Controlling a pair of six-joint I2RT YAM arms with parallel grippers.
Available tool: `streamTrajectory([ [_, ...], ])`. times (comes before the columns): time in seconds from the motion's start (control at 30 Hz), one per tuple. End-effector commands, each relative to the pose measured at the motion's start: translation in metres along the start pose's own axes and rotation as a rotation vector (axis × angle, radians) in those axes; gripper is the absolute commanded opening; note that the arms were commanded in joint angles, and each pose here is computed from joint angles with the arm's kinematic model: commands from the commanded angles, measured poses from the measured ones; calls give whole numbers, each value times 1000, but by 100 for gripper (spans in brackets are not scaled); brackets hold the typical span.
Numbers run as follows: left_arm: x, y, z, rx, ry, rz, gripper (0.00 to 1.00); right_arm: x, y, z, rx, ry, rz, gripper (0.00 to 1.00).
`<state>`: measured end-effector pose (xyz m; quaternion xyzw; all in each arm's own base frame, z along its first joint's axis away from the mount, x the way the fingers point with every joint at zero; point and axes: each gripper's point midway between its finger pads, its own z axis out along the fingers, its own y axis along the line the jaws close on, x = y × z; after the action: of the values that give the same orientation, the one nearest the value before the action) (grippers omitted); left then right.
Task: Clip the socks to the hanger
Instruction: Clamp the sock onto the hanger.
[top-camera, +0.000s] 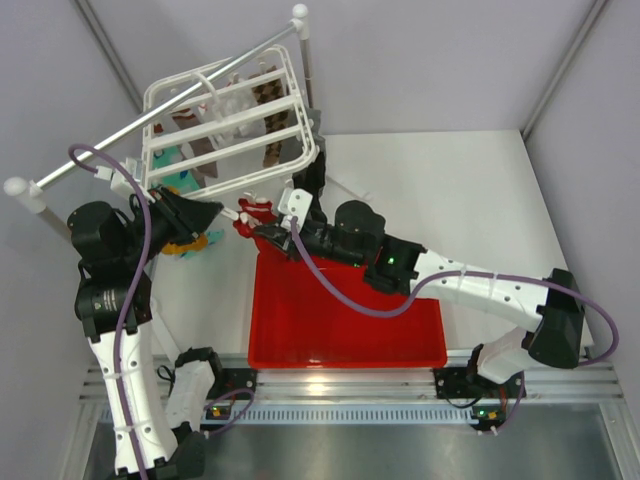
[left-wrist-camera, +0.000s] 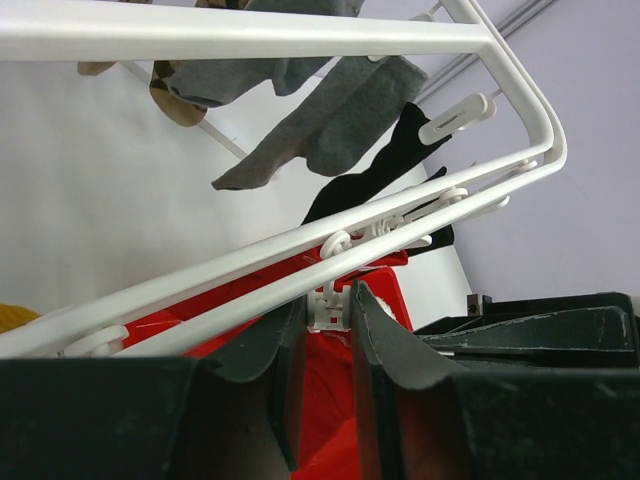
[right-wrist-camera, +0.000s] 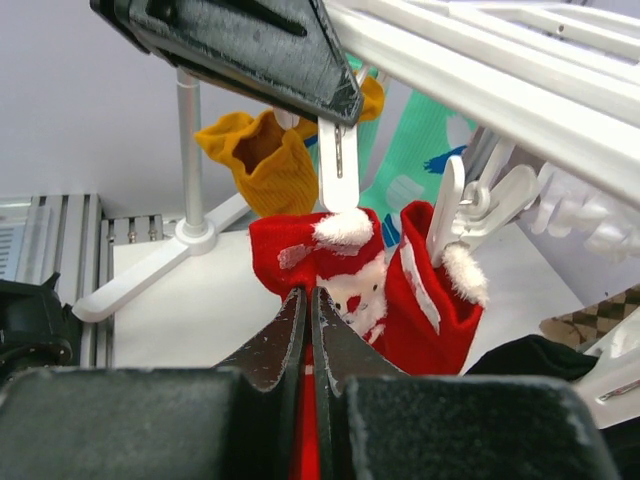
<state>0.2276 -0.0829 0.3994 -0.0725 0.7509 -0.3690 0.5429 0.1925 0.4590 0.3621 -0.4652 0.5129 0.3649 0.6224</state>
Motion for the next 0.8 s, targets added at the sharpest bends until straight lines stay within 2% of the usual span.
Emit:
streamTrajectory([
  [0.0, 0, -6, -3, 22, 9, 28, 0, -64, -15, -7, 30, -161, -27, 0],
  [0.3, 1, -5, -3, 18, 9, 29, 0, -73, -11, -5, 13, -184, -36, 0],
  [0.77, -1, -10, -3, 35, 8, 1, 0, -61, -8, -15, 8, -179, -91, 0],
])
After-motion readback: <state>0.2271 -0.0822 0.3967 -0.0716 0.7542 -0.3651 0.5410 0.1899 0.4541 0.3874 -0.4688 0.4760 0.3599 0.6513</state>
